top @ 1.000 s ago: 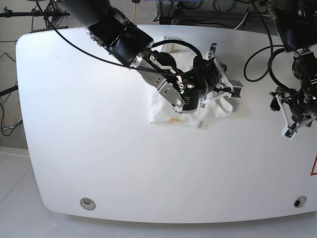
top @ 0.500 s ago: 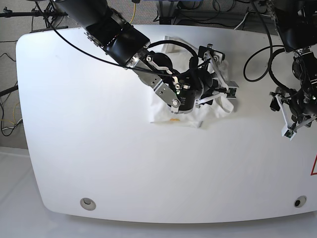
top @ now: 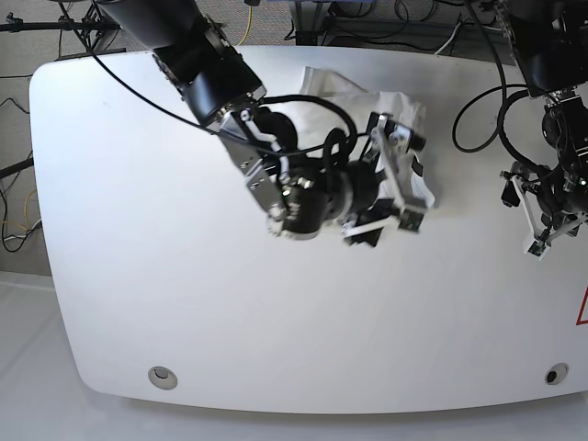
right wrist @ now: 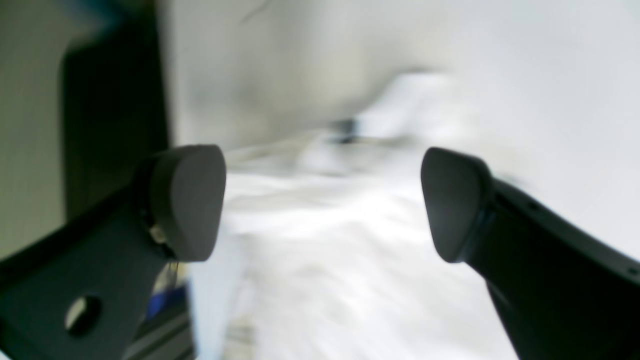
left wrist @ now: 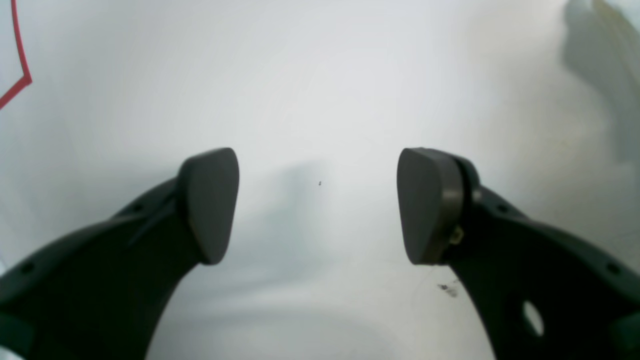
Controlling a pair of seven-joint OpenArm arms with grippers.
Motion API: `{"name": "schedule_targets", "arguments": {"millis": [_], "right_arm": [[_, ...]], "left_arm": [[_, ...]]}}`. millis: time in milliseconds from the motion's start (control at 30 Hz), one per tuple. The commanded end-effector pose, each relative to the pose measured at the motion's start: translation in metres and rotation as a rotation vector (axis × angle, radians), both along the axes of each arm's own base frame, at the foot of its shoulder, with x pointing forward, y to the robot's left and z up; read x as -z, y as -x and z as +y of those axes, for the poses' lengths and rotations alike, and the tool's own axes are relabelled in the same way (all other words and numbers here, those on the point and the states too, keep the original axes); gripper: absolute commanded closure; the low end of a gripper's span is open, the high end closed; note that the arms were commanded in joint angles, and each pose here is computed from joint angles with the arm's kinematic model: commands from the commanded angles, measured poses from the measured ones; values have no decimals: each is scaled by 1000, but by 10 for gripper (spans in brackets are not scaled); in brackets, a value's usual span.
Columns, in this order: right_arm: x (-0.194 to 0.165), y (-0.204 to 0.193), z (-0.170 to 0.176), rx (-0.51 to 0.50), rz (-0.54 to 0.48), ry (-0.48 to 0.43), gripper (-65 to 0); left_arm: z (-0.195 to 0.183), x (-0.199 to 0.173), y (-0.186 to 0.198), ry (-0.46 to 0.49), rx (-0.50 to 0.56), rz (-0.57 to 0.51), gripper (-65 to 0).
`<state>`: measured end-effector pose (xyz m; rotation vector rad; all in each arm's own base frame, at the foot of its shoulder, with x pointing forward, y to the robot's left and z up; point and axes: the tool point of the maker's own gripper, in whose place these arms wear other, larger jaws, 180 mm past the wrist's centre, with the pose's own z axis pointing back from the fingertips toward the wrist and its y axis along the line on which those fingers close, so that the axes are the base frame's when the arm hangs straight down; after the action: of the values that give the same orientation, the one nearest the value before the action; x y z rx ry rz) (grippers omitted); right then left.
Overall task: Fold the T-shirt properly
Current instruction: 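Move the left gripper to the shirt's hem and pinch it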
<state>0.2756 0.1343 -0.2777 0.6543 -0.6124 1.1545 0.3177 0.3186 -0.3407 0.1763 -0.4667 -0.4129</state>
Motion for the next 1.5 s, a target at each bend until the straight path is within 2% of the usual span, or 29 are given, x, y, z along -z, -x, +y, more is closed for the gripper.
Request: {"name": "schedule_targets", "arguments": {"millis": [0,133,233,333,433,500,533,600,700,1133,1467], "right_arm": [[-16,-21,-15,62,-40,-32,-595],[-17,-40,-38,146,-40,-39,-590],[-12,-46,-53,183,-34,-24,-532],[-7,-47,-61,201,-27,-12,-394],[-5,-49,-66,222,-17,-15,-193],[0,-50,-70,252,13,-16,-34],[2,-53,-73,273,30,-17,0],[8,-56,-77,310,69,-14,0],[19,-60,-83,349,122,-7,-50],[45,-75,-90,392,194,8,-5],[53,-76,-92,404,215,10,-5]], "left_arm": [[4,-20,-14,-15,7,-61,-457],[0,-37,-23,-29,21,-111,-458],[-7,-55,-28,-53,47,-167,-459],[-22,-72,-33,-61,77,-234,-459],[-33,-89,-35,-74,101,-293,-459],[-43,-94,-37,-69,119,-315,-459],[-49,-93,-38,-62,130,-317,-457],[-58,-90,-38,-54,149,-313,-457],[-70,-79,-34,-37,175,-286,-455],[-116,-37,-13,72,220,-202,-455],[-143,-35,-4,131,232,-219,-455]]}}
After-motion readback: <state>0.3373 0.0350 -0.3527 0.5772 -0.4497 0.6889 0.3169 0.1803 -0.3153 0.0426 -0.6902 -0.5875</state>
